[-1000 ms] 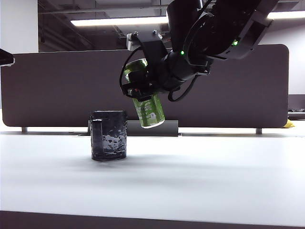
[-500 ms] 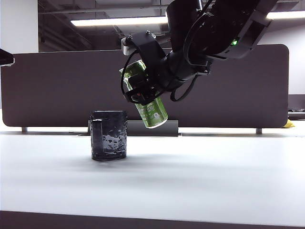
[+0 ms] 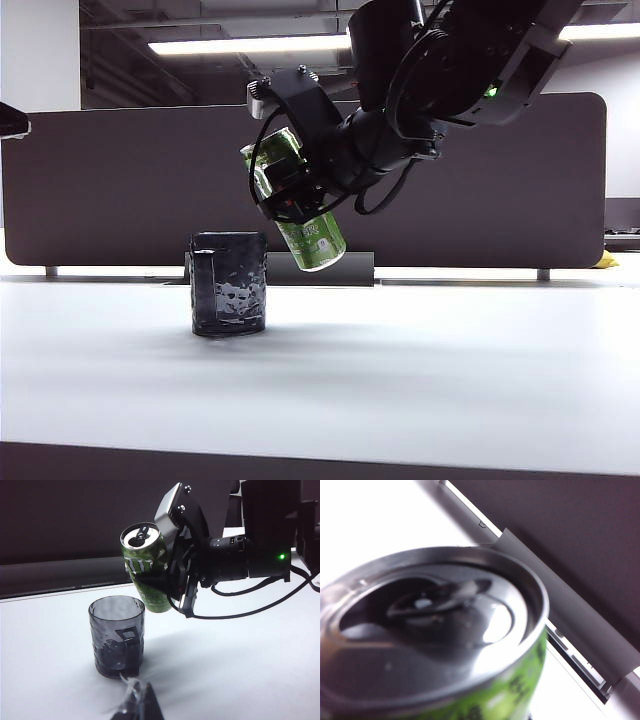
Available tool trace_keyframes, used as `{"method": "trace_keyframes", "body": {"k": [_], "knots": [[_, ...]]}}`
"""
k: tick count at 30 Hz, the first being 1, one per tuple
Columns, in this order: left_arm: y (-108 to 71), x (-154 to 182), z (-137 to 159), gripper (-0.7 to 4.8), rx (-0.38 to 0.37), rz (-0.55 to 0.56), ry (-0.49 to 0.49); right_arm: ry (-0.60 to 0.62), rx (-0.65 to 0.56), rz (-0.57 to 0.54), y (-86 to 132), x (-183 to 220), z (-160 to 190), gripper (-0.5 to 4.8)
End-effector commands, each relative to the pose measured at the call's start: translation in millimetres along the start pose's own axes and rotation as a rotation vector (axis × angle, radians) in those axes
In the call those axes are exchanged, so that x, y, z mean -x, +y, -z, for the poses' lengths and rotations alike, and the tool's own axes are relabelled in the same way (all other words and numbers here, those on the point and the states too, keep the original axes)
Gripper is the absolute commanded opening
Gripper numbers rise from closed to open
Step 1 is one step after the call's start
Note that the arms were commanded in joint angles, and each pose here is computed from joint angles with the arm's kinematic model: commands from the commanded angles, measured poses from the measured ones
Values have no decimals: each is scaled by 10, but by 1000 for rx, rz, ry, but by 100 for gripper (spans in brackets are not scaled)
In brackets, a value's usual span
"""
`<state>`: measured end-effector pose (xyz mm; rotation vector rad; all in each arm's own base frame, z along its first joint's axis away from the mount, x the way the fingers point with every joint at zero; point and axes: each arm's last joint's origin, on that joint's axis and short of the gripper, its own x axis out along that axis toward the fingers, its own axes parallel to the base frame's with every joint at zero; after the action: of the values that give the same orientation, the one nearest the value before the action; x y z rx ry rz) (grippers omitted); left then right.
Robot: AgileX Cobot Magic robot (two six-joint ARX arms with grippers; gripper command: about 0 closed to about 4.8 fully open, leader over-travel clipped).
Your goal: Pick up the metal can, pour some water into the cup, then place the can back on the table.
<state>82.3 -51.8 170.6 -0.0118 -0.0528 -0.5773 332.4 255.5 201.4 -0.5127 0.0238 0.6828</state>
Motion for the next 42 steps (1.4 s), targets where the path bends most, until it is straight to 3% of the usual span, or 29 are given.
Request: {"method": "trace_keyframes", "body": {"k": [1, 42], "knots": [[2, 0, -13, -5, 2, -2, -12, -57, 38, 22, -38, 7, -99, 211], [4, 0, -13, -5, 2, -4, -12, -2, 305, -3, -45, -19, -111, 211]]}}
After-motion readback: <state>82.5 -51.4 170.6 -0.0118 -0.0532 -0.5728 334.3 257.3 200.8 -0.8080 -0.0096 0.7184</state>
